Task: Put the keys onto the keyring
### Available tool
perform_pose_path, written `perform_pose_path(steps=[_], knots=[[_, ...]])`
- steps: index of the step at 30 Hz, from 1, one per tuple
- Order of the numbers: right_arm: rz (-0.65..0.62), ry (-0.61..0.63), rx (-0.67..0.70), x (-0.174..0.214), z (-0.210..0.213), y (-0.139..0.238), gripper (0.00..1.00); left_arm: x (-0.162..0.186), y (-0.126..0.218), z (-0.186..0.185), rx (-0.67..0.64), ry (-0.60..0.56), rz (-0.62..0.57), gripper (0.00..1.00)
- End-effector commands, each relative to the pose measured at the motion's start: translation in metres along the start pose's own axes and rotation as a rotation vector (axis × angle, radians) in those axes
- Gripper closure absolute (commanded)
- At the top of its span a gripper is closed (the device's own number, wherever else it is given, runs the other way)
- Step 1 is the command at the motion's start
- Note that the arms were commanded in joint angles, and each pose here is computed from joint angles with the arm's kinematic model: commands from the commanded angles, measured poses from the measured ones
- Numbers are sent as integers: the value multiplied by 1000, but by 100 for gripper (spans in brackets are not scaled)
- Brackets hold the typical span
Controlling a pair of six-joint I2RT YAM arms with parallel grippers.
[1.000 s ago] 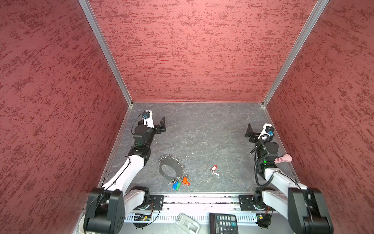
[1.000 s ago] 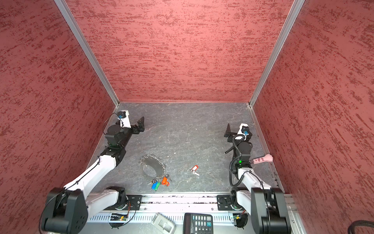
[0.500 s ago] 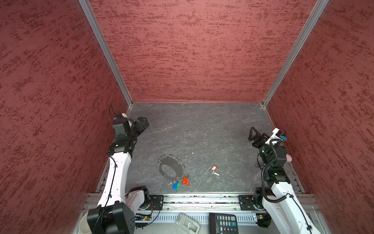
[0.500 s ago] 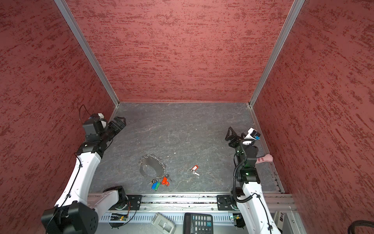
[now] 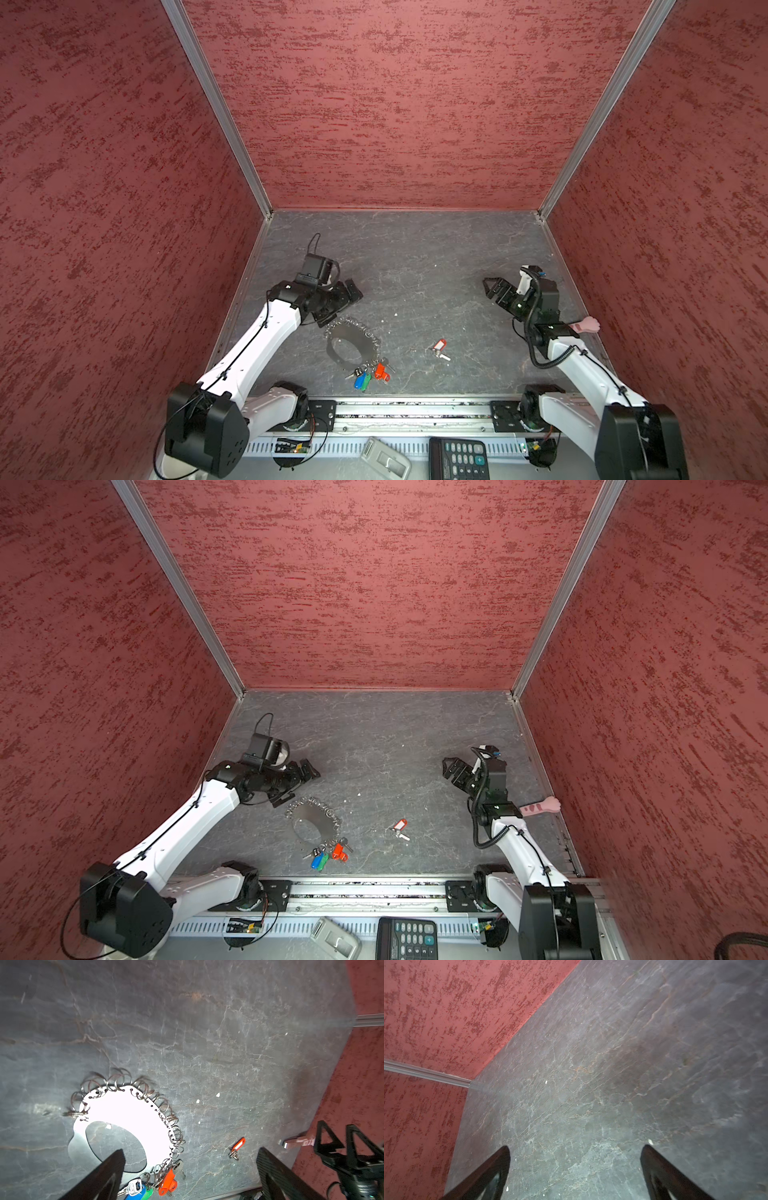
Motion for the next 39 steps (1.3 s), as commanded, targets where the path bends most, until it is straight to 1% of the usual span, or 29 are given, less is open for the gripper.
perform_pose_path(steps=[1, 4, 6, 8, 12, 14, 16, 19, 21, 25, 30, 34, 37, 39], knots=[[-25, 24, -84, -11, 30, 1, 1, 19, -11, 15, -121, 68, -6, 0], [-20, 46, -91, -5, 38, -1, 1, 37, -25, 22, -152, 83, 21, 0], [1, 60, -87, -1, 41, -4, 1, 45, -30, 29, -185, 97, 10, 0], [17, 67, -88, 2, 45, -7, 1, 52, -40, 31, -180, 97, 15, 0], [27, 59, -99, 7, 53, -14, 1, 59, -63, 33, -168, 119, 67, 0], [32, 49, -101, 10, 58, -19, 1, 59, -73, 28, -153, 101, 83, 0], [34, 40, -102, 11, 63, -22, 1, 59, -83, 18, -129, 49, 98, 1], [41, 37, -113, 14, 70, -26, 1, 58, -96, 13, -160, 10, 116, 2], [52, 46, -112, 17, 73, -28, 1, 55, -104, 9, -175, -16, 126, 3], [70, 74, -71, 21, 70, -31, 1, 47, -121, -2, -160, -71, 125, 4], [135, 88, -21, 31, 67, -38, 2, 31, -142, -25, -122, -149, 123, 4], [186, 80, -19, 45, 70, -39, 5, 21, -157, -48, -74, -192, 148, 4], [222, 62, -28, 59, 74, -38, 7, 9, -159, -51, -80, -206, 157, 5], [260, 73, -47, 72, 79, -37, 9, -3, -147, -51, -98, -236, 129, 4]])
Point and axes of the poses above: each gripper's point midway between its finger pads, its own y axis back along the fingers, its own z axis along the line the jaws close on, x = y × z, the point moved 3 cm from there along y, back along the fingers, and after that the axes turned 2 degrees about -y, right-handed, at the moved point
